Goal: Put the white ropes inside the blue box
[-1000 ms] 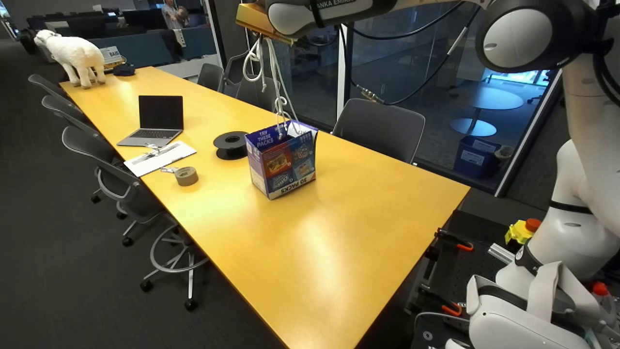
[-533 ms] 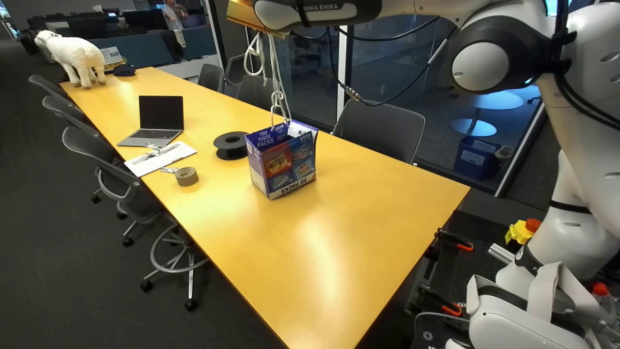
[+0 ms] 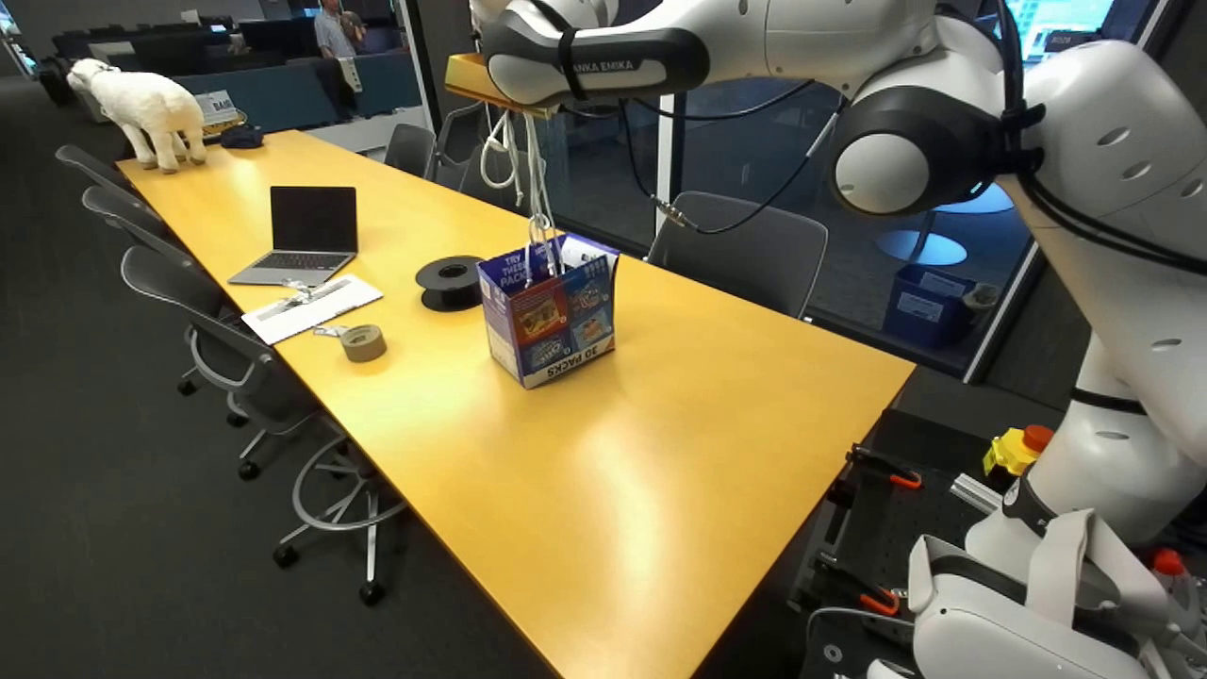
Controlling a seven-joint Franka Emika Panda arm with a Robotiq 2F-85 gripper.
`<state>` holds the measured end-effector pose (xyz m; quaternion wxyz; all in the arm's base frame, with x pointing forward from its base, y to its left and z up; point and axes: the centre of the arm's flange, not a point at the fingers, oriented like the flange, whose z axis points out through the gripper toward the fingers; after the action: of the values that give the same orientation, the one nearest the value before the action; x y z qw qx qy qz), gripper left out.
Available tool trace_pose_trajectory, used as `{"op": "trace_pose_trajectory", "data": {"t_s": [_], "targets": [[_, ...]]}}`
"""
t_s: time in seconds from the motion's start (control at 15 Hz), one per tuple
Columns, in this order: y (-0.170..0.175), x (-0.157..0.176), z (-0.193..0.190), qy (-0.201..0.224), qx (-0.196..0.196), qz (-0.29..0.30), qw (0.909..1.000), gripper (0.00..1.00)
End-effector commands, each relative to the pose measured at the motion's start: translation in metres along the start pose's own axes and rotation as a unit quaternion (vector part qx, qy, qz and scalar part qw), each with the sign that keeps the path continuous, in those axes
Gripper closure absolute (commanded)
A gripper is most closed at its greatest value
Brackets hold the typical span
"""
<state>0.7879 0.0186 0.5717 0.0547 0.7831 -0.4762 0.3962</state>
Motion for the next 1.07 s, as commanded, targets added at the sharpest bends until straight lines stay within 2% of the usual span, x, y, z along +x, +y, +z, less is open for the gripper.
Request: {"op": "trace_pose_trajectory", "data": {"t_s": [0.0, 0.53, 1.0], "targets": [[-0.022, 0.012, 0.024, -0.015, -0.005, -0.002, 0.9999, 0.92], [0.01, -0.023, 0.089, -0.116, -0.053, -0.022, 0.9916, 0.92], [0.025, -0.044, 0.128, -0.154, -0.08, -0.031, 0.9844, 0.92]]}}
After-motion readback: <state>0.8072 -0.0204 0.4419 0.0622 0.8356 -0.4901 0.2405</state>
